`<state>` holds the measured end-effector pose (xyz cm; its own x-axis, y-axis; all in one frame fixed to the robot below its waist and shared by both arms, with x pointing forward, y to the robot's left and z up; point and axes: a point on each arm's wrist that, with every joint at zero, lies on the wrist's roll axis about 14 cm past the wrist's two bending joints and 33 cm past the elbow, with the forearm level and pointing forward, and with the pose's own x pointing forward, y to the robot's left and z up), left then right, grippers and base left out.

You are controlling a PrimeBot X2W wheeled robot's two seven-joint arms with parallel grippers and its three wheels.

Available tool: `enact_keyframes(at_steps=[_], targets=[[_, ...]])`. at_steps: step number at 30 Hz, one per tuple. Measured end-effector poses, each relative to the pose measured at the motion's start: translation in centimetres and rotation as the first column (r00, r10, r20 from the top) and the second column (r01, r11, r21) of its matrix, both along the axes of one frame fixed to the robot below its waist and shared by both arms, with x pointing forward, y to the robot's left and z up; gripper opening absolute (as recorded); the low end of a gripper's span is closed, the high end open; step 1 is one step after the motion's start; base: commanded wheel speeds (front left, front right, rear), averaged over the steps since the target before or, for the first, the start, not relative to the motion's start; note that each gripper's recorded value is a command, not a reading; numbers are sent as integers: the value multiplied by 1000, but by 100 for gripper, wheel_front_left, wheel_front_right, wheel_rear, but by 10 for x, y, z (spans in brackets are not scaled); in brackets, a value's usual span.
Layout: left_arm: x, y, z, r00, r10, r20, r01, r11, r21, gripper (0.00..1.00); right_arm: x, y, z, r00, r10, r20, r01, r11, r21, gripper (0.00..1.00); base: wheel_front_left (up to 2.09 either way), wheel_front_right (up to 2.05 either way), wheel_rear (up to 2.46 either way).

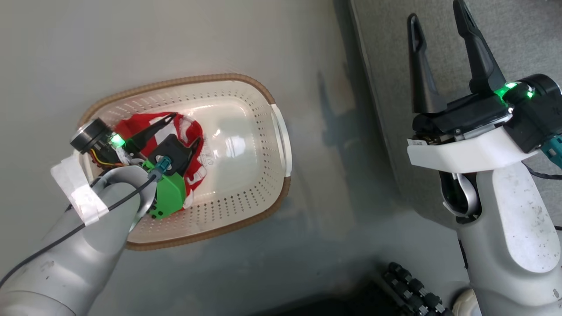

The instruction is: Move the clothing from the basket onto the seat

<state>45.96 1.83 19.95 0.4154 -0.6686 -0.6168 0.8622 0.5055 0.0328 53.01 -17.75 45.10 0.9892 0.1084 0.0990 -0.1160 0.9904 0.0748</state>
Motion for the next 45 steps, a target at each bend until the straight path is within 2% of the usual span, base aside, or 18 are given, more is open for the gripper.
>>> enact_keyframes(at_steps=[4,10,16,23,30,39,40,41,42,45], targets=[[-15,6,-34,995,-76,-60,80,994,75,100,2,-4,-18,999,-6,-35,5,1000,-7,100,0,0,0],[-20,10,-68,984,-134,-114,149,980,135,100,4,-12,-38,997,-25,-75,24,1000,-7,100,0,0,0],[-33,26,-105,964,-183,-195,228,943,244,100,5,-18,-55,994,-37,-105,36,999,-15,100,0,0,0],[-45,44,-141,934,-215,-285,313,877,364,100,7,-20,-73,991,-36,-129,34,999,-21,100,0,0,0],[-52,52,-165,918,-202,-341,339,845,413,100,7,-20,-87,989,-35,-147,29,999,-38,100,0,0,0],[-62,49,-183,901,-195,-387,363,827,429,100,4,-26,-99,985,-48,-168,38,997,-65,100,0,0,0],[-61,50,-183,901,-196,-388,368,820,439,77,4,-27,-99,984,-50,-169,39,997,-66,100,0,0,0],[-60,52,-184,899,-200,-390,376,809,452,29,4,-27,-99,984,-51,-169,40,997,-68,100,0,0,0],[-61,52,-185,897,-201,-393,380,805,455,0,4,-28,-99,984,-52,-168,41,997,-68,100,0,0,0],[-62,50,-184,895,-204,-396,385,802,457,0,5,-28,-98,985,-54,-163,43,997,-68,100,0,0,0]])
